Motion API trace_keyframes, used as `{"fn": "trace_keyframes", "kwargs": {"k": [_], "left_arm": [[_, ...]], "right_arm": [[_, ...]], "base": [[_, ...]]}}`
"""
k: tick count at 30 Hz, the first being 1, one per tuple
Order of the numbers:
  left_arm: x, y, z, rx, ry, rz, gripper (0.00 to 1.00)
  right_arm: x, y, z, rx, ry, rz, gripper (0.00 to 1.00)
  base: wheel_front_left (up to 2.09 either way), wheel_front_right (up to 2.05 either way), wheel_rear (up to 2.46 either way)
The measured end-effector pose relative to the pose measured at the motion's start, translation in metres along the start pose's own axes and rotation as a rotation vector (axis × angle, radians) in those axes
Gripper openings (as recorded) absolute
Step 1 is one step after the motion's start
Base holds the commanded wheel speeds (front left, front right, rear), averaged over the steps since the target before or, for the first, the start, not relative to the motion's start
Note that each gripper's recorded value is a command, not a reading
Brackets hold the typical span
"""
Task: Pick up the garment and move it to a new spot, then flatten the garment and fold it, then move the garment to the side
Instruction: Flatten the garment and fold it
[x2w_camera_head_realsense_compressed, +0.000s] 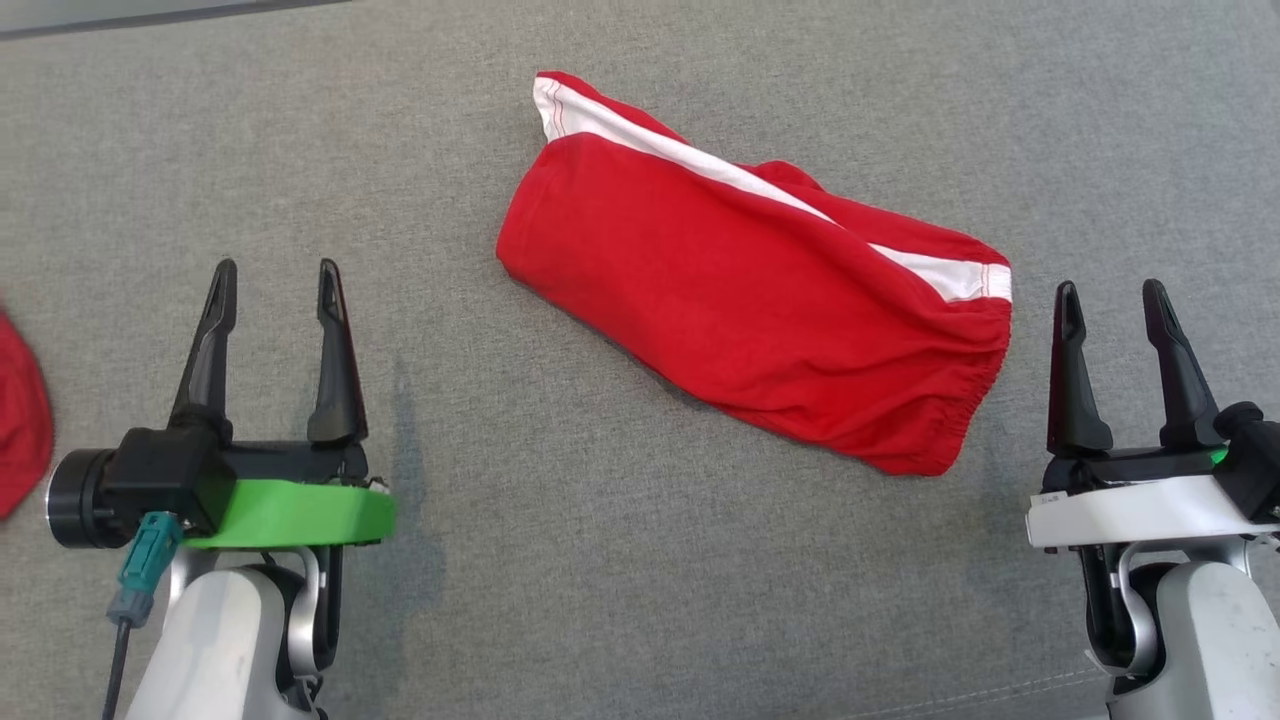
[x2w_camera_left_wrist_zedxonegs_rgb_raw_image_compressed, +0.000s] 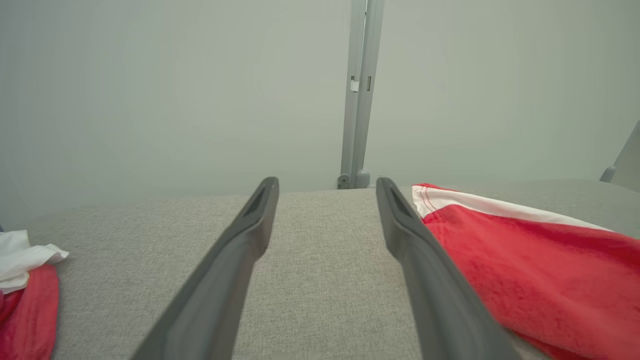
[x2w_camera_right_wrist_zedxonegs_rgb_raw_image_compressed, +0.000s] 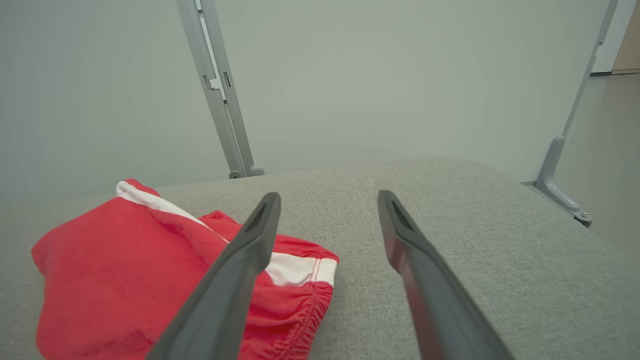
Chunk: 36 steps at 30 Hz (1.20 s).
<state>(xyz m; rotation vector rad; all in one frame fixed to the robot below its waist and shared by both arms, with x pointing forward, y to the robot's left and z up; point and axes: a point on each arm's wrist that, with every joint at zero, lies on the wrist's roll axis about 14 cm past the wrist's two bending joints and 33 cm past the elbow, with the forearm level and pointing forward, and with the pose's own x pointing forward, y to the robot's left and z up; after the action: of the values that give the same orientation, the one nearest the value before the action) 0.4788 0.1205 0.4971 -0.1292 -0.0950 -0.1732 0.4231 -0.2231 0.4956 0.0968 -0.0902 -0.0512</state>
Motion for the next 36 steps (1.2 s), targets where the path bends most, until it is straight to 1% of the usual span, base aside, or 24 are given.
{"fn": "trace_keyframes", "kwargs": {"k": [13, 16, 20, 24, 27, 33, 36], "left_arm": [[-0.008, -0.002, 0.003, 0.004, 0.015, -0.007, 1.00], [-0.003, -0.009, 0.003, 0.004, 0.017, -0.045, 1.00], [0.018, -0.031, 0.002, -0.013, 0.037, -0.149, 1.00], [0.037, -0.060, -0.020, -0.061, 0.157, -0.274, 1.00], [0.048, -0.079, -0.041, -0.109, 0.252, -0.342, 1.00], [0.059, -0.102, -0.088, -0.154, 0.424, -0.414, 1.00], [0.059, -0.106, -0.110, -0.156, 0.502, -0.423, 1.00]], "right_arm": [[-0.002, 0.002, 0.001, 0.012, -0.004, -0.002, 1.00], [-0.002, 0.002, -0.001, 0.012, 0.001, -0.003, 1.00], [0.001, 0.004, -0.003, 0.012, 0.005, 0.003, 1.00], [0.002, 0.005, -0.004, 0.011, 0.008, 0.006, 1.00], [0.001, 0.002, -0.005, 0.011, 0.013, -0.001, 1.00], [-0.005, -0.013, -0.010, 0.013, 0.034, -0.049, 1.00], [-0.010, -0.021, -0.013, 0.011, 0.047, -0.073, 1.00]], "base": [[0.00, 0.00, 0.00], [0.00, 0.00, 0.00], [0.00, 0.00, 0.00], [0.00, 0.00, 0.00], [0.00, 0.00, 0.00], [0.00, 0.00, 0.00], [0.00, 0.00, 0.00]]}}
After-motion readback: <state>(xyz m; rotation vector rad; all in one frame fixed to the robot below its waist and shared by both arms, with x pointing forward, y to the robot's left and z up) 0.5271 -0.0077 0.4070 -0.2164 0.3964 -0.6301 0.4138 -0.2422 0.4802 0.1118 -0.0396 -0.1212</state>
